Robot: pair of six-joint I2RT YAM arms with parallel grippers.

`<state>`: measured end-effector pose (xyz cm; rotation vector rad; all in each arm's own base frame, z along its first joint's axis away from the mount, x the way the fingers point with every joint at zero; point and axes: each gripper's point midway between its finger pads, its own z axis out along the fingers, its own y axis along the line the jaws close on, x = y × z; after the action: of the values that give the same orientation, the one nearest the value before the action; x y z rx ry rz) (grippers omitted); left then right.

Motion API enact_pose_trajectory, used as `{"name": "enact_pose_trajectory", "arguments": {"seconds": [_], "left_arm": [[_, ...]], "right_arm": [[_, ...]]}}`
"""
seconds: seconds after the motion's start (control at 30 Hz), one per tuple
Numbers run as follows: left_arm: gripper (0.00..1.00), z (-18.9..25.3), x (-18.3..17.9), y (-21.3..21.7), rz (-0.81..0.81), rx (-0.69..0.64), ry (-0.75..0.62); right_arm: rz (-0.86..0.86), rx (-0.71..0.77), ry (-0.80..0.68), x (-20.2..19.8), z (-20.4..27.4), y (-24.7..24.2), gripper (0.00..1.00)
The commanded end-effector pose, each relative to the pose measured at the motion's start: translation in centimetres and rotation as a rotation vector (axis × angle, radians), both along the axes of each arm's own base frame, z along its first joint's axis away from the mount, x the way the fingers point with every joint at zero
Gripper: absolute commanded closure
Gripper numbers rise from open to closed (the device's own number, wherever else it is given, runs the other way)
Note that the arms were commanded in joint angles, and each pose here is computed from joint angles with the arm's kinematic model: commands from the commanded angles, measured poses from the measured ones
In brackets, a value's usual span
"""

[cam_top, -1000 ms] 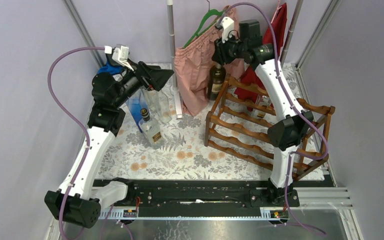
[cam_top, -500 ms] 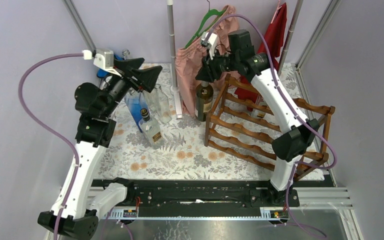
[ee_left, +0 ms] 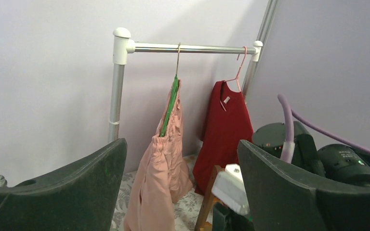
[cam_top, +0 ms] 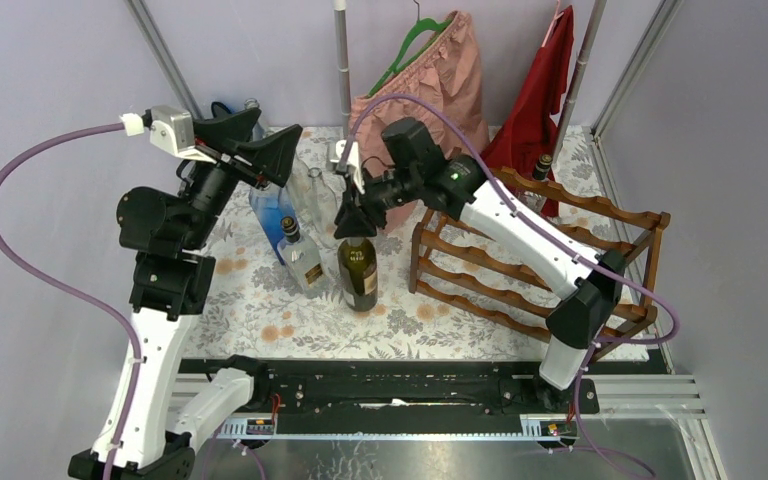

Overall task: Put the wine bottle on the wine rack
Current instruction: Place the wine bottle at the center of the board.

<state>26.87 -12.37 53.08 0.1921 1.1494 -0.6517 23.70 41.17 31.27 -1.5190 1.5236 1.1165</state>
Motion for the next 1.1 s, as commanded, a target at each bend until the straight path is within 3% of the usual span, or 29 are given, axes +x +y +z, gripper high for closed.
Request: {"name": "enact_pose_trajectory", "arguments": {"seconds": [0.0,0.23,0.43,0.57,0.77,0.93,1.07], "left_arm": [[0.09,0.4,-1.1,0.8,0.041,0.011,-0.031],[0.09,-0.5,-1.5,1.4,0.071,0.039,-0.010],[0.08,-1.4,-1.7,1.6,0.087,0.062,0.005],[0.08,-1.6,-1.6,1.6,0.085,0.072,0.008],[0.08,-1.7,-1.7,1.2,0.061,0.067,0.015],[0.08,-1.3,-1.6,1.1,0.054,0.055,0.008],[0.08,-0.4,-1.7,1.0,0.043,0.027,-0.001]], "right_arm": [[0.085,0.165,-0.149,-1.9,5.0,2.2,1.00],[0.132,0.157,-0.195,-4.1,2.3,5.0,1.00],[0.170,0.103,-0.233,-5.3,-1.0,5.0,0.91],[0.184,0.081,-0.230,-6.1,-2.0,4.7,0.71],[0.146,0.074,-0.191,-6.3,-0.4,4.4,0.25],[0.099,0.084,-0.165,-5.8,2.5,3.9,0.06],[0.035,0.146,-0.146,-3.2,8.8,1.1,0.00]]}}
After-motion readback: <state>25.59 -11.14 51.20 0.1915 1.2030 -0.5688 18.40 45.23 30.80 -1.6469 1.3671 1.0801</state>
